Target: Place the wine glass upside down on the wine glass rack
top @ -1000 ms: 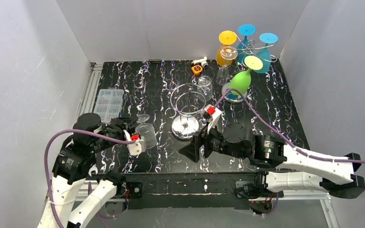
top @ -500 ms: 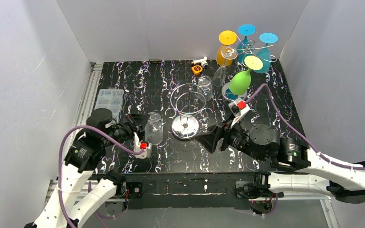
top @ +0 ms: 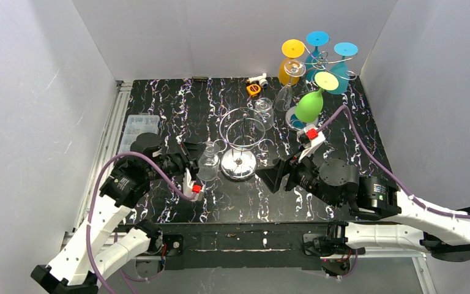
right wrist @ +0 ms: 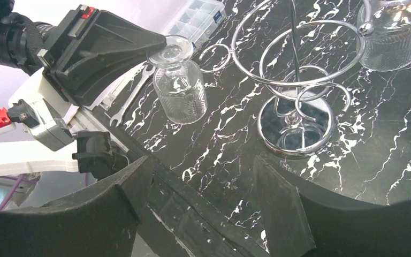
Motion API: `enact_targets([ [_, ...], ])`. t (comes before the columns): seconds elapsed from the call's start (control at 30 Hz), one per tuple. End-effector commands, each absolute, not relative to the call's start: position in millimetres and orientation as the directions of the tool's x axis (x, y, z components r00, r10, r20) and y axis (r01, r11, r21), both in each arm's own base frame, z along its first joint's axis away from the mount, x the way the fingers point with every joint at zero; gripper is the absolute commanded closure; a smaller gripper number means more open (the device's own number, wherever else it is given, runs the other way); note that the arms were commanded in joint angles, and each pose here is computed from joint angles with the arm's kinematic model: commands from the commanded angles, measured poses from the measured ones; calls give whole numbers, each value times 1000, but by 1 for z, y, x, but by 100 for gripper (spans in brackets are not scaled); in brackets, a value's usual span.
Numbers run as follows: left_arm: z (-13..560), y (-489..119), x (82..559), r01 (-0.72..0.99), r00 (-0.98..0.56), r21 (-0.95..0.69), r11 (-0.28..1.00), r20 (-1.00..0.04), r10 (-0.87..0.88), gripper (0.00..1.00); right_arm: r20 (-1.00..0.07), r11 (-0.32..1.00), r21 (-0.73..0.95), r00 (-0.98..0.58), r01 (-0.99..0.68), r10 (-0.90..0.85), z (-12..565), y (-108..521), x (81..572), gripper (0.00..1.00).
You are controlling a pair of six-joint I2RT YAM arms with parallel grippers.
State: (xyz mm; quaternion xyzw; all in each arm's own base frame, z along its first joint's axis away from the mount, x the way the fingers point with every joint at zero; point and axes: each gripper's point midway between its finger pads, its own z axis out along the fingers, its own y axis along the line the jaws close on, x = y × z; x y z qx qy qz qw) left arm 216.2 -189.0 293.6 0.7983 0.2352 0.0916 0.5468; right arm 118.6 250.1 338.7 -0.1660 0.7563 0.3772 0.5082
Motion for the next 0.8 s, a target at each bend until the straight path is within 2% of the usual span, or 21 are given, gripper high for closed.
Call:
enact_targets([
  [0.0, 308, -200, 221, 171, 900, 944, -283, -33, 436, 100, -899, 660, 418, -388, -624, 202, 366, 240, 124, 23],
  [0.77, 298, -223, 249, 131, 906, 931, -340, 27, 423, 100, -903, 658, 416, -373, -628, 214, 364, 236, 125, 24],
])
